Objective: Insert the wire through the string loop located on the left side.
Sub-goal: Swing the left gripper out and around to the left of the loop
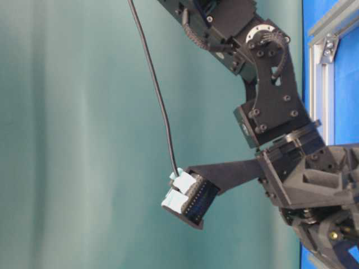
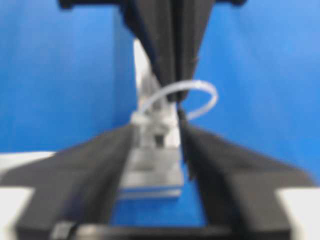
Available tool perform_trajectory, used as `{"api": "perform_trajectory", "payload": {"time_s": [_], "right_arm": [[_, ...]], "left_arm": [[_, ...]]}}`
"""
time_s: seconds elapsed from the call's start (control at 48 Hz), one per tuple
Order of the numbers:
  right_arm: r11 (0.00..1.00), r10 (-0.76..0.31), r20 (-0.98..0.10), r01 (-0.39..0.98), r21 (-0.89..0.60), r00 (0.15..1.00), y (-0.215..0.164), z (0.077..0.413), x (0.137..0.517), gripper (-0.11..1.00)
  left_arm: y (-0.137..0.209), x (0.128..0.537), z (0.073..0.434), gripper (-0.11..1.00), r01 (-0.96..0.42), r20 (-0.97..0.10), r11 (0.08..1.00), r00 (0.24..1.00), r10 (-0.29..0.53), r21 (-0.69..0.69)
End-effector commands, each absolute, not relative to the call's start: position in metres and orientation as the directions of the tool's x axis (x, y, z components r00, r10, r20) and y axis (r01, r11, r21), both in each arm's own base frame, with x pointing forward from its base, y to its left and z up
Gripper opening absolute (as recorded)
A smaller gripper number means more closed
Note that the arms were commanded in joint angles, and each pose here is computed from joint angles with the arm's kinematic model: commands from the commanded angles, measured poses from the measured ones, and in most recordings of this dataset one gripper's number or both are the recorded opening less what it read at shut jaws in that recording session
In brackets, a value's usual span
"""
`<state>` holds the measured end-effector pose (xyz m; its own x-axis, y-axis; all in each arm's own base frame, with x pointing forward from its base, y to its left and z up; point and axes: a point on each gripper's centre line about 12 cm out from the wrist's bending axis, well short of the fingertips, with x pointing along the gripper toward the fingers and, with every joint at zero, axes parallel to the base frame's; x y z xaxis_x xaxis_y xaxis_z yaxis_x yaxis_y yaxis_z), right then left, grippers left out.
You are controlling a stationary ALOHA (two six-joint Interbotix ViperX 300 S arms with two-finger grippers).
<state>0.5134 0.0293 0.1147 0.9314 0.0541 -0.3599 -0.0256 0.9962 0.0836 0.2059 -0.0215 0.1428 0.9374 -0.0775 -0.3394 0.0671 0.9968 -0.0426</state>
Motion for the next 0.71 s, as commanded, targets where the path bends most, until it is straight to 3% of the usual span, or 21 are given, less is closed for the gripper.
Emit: {"api": "perform_trajectory", "payload": {"time_s": [0.0,0.104,0.146,0.479,0.687], "right_arm": [[0.996,0.051,-0.33,-0.023,0.088,0.943,0.028,0.13,0.516,-0.1],[0.996,0.051,-0.335,-0.022,0.088,0.941,0.028,0.129,0.516,-0.1],[0.996,0.05,-0.337,-0.021,0.089,0.94,0.028,0.128,0.516,-0.1],[0.996,0.049,-0.337,-0.019,0.091,0.94,0.028,0.128,0.516,-0.1],[0.996,0.049,-0.333,-0.019,0.091,0.942,0.028,0.129,0.516,-0.1]], "left_arm": [[-0.019,0.211,0.148,0.55,0.056,-0.319,0.998,0.945,-0.066,-0.041],[-0.018,0.212,0.149,0.83,0.05,-0.316,0.998,0.947,-0.06,-0.041],[-0.018,0.212,0.15,0.88,0.05,-0.315,0.998,0.947,-0.06,-0.042],[-0.022,0.216,0.152,0.85,0.059,-0.312,0.997,0.947,-0.074,-0.056],[-0.031,0.229,0.138,0.84,0.088,-0.379,0.995,0.92,-0.101,-0.052]]}}
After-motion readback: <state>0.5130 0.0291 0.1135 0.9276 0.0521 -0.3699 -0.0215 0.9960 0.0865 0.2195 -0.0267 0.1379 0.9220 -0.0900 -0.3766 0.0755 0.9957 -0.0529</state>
